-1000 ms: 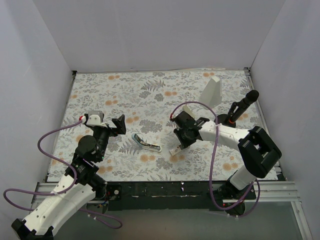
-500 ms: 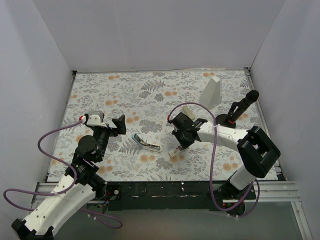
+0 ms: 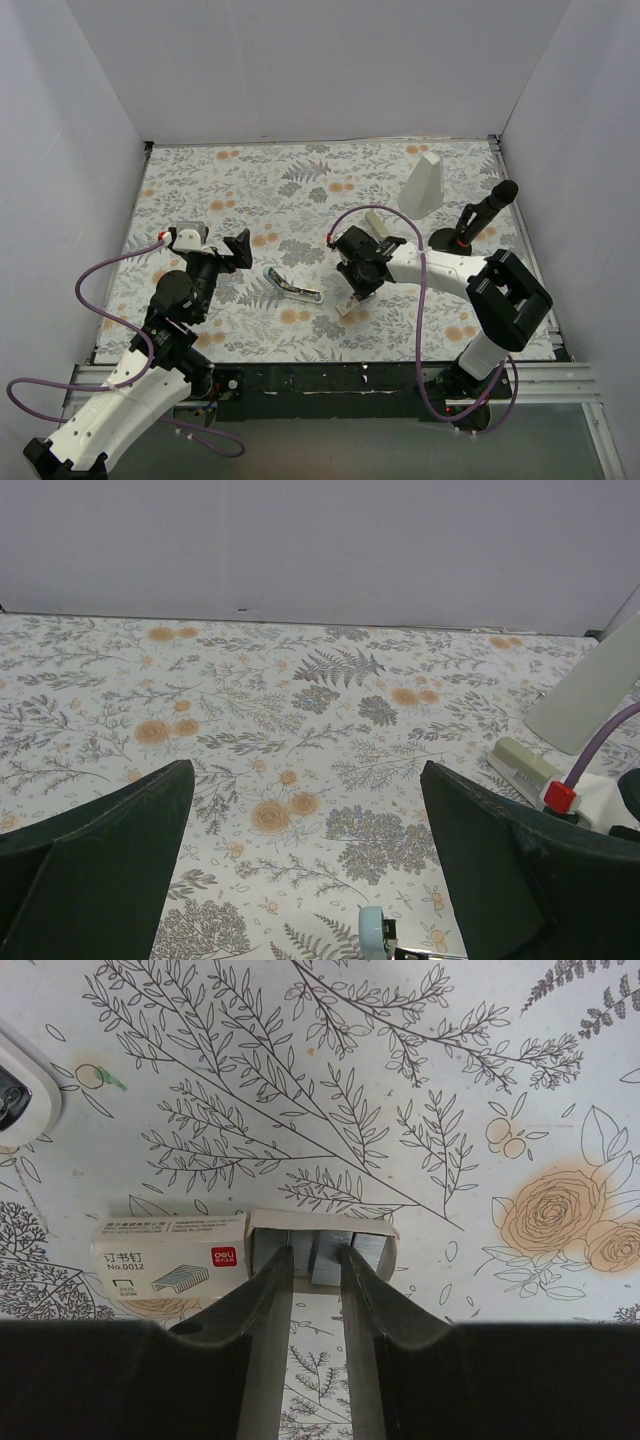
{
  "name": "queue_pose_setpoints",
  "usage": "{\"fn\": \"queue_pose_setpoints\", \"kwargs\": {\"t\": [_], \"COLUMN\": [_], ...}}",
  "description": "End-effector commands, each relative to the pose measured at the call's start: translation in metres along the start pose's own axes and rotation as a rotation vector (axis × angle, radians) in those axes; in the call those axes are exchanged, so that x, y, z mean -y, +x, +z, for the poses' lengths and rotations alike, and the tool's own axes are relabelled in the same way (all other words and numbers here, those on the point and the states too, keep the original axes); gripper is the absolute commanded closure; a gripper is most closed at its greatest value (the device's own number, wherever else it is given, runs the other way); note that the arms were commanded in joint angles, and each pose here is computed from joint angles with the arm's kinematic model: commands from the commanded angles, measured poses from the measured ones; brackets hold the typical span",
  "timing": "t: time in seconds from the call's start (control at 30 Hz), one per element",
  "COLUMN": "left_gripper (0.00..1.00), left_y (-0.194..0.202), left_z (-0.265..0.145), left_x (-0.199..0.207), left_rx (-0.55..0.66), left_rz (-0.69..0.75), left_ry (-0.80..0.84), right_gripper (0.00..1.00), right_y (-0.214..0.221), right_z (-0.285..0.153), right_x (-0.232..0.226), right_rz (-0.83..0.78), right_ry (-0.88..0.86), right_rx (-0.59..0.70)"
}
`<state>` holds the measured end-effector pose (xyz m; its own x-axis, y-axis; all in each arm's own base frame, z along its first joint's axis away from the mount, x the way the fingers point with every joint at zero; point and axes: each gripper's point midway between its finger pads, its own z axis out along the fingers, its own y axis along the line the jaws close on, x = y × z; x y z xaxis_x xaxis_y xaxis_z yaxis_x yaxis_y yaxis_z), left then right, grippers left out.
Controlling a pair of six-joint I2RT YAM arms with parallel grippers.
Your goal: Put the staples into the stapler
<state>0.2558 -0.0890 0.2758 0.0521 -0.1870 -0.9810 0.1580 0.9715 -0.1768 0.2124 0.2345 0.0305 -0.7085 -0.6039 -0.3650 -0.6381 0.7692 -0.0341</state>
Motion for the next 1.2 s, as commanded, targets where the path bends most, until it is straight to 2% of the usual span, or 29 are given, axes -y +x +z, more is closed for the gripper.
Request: {"fn": "queue_pose_setpoints", "kwargs": {"t": [0.0,0.3,0.5,0.83,1.17], "left_gripper": [0.02,0.02,0.02,0.02,0.02], "left_y": [0.001,0.001,0.001,-0.001,0.0], "left_z": [0.0,0.0,0.0,-0.001,-0.001], "left_x": [-0.001,-0.001,-0.001,0.0,-0.001], "left_rx": [-0.001,-0.001,-0.001,0.004,0.002], "left_rz": [0.002,0.001,0.001,-0.003,-0.001], "left_ry": [0.002,0.002,0.003,0.006,0.005], "right_gripper": [0.66,0.66,0.74,0.91,0.92], "right_y": [0.007,0.01,-0.002,-0.005,-0.027], "right_z": [0.01,0.011,0.003,-0.003,-0.038], "right_x": [0.005,0.014,-0.006,-0.006,-0.007], "right_rz": [-0.008,-0.041,-0.056,-0.066,-0.1], "right_ry": [0.064,0.187,0.079,0.074,0.041], "right_rx": [-0.047,-0.064,0.004,0.015,0.117]}}
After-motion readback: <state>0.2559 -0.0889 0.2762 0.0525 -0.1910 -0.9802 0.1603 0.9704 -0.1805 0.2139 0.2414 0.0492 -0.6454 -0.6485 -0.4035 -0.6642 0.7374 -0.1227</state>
